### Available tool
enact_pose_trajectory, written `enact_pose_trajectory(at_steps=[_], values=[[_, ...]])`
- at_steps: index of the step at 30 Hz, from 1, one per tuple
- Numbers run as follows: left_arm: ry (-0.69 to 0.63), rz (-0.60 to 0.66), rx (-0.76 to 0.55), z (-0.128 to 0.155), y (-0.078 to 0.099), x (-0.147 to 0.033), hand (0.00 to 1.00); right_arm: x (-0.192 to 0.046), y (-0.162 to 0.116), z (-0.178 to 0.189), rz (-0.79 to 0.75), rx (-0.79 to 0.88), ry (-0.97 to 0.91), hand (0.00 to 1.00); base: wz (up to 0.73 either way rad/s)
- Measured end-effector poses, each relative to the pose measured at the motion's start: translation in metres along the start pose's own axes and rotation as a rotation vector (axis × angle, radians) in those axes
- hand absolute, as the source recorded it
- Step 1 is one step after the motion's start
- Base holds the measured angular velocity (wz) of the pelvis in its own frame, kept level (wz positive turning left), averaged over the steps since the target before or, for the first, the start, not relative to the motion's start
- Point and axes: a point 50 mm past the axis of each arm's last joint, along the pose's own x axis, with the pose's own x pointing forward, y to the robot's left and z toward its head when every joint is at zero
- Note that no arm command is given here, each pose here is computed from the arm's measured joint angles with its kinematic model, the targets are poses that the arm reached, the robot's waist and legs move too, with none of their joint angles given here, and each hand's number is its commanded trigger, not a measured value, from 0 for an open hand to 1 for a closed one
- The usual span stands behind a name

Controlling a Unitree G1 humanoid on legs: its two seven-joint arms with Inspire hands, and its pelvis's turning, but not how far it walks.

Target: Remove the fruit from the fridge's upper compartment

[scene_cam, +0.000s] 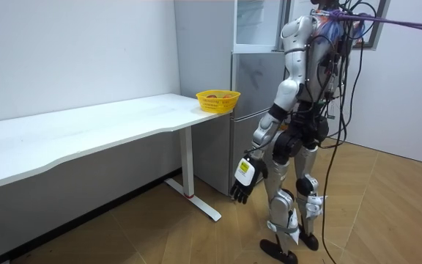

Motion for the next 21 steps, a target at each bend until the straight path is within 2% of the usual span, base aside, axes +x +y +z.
enact_pose_trajectory(at_steps=[7,15,21], values=[[-0.001,-0.001,0.0,0.001,0.0,0.0,0.0,-0.006,0.022,0.002,0.055,-0.027,-0.014,0.0,0.02],[0.025,0.013,-0.018,-0.007,0.005,0.0,0.0,-0.025,0.071,0.02,0.172,-0.05,-0.071,0.0,0.02],[0.037,0.011,-0.016,-0.012,0.005,-0.001,0.0,-0.038,0.097,0.033,0.24,-0.051,-0.107,0.0,0.02]])
